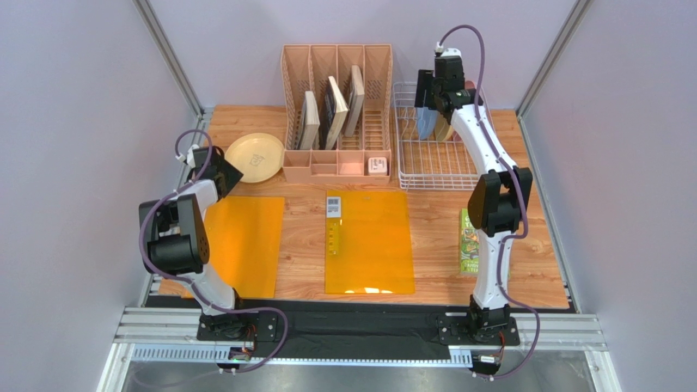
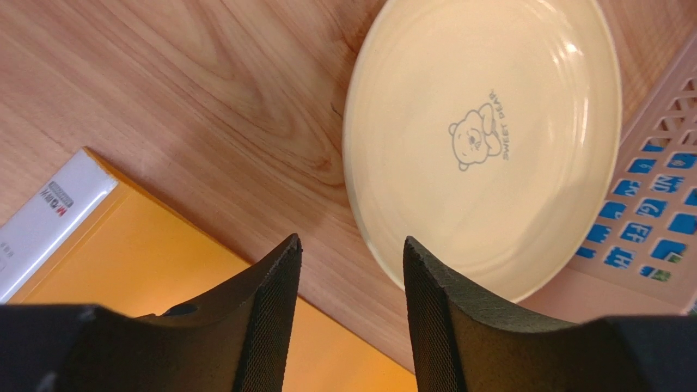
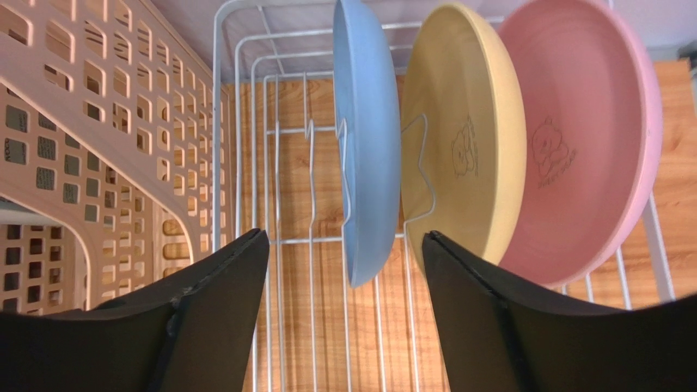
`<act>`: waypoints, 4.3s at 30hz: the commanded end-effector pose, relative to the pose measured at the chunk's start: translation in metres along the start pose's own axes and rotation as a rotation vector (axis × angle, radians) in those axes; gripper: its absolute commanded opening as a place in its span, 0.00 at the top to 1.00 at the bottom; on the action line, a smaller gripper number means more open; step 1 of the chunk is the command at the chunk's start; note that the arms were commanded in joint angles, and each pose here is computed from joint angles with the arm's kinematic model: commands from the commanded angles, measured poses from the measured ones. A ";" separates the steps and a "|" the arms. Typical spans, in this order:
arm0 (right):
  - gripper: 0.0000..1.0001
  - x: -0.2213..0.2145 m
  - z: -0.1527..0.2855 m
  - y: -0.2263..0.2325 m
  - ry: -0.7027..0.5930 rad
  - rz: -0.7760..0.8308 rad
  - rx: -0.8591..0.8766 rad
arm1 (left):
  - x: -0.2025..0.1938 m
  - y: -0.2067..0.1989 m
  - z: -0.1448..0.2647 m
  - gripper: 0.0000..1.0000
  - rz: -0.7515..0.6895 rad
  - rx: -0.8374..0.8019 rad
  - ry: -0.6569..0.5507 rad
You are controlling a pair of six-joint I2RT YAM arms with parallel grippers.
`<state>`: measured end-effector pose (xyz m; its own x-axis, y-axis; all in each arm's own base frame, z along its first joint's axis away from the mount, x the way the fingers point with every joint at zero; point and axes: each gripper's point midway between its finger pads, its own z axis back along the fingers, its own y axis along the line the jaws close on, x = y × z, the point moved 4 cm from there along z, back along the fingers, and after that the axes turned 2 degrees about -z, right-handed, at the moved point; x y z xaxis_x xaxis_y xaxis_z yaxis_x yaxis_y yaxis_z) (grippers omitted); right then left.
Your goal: Unload the plates from the dish rack
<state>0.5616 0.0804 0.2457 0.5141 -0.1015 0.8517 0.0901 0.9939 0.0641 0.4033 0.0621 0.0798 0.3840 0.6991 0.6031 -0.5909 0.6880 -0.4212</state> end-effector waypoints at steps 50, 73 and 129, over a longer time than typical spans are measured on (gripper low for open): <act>1.00 0.017 0.161 0.024 -0.309 -0.007 -0.318 | 0.011 -0.131 0.184 0.00 -0.237 -0.656 -0.104; 1.00 -0.054 0.241 0.109 -0.009 -0.183 0.583 | -0.041 -0.213 0.210 0.00 -0.330 -1.093 0.008; 0.19 -0.078 0.169 0.073 0.080 -0.171 0.424 | 0.025 -0.183 0.213 1.00 -0.308 -0.724 -0.258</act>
<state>0.3740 0.2022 0.2528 0.6638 -0.2300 0.7117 -0.2176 0.8510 0.4780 0.3691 -0.1345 0.2478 0.4427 0.4140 0.7954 0.2254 0.8072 -0.5456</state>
